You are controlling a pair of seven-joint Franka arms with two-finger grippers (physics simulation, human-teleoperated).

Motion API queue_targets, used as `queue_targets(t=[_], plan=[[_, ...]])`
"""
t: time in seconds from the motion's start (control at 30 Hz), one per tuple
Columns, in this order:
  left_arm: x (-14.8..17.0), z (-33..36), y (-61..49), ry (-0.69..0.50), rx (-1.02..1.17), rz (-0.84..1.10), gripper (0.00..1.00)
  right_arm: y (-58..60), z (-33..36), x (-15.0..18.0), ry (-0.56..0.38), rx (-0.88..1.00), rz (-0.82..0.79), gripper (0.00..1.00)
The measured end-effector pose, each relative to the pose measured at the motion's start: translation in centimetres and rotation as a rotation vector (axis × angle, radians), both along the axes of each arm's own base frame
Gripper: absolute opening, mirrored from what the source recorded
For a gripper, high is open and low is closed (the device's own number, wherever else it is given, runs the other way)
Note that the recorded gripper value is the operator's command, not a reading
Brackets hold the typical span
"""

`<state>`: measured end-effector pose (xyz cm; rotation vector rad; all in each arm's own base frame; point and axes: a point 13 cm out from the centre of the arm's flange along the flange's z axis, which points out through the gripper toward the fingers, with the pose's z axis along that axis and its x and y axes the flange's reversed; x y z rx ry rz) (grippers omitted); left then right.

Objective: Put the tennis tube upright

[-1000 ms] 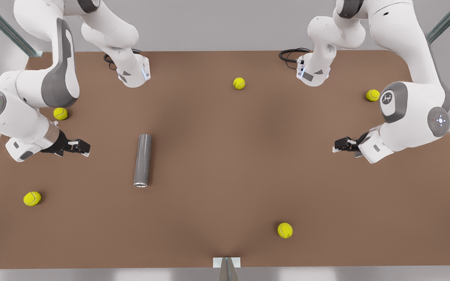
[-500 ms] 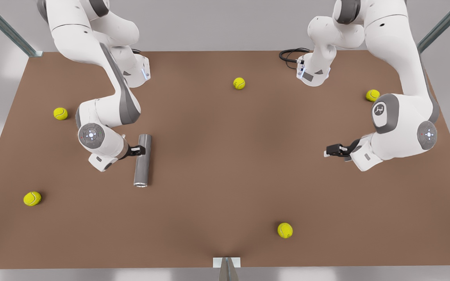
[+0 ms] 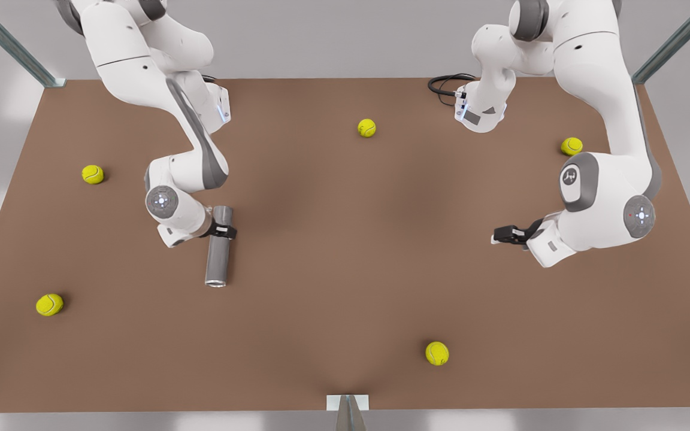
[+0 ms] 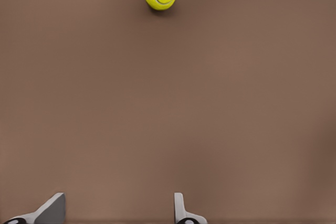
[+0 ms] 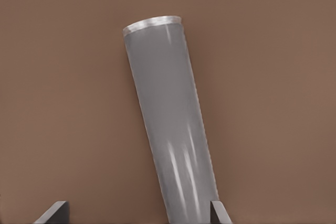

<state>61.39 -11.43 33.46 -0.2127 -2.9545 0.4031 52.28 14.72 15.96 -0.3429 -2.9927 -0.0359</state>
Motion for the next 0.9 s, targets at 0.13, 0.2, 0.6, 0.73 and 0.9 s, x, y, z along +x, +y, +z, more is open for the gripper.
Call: queue_targets(t=[0.13,0.2,0.6,0.73,0.9], plan=[[0.0,-0.3,-0.1,0.002,0.002,0.001,1.0,-0.3,-2.9,-0.2,-0.015,0.003,-0.1,1.0],[0.0,-0.6,-0.1,0.004,0.004,0.003,1.0,0.0,-3.4,0.2,-0.029,0.006,-0.132,1.0],[0.6,-2.6,-0.1,0.011,0.017,0.013,1.0,-1.9,-9.4,-2.1,0.027,-0.057,-0.091,1.0],[0.9,-2.9,0.0,0.008,0.021,0.017,1.0,-2.1,-10.8,-2.7,0.037,-0.07,-0.023,1.0],[1.0,-3.0,0.0,0.004,0.022,0.019,1.0,-2.4,-11.8,-4.0,0.055,-0.07,0.068,0.92]])
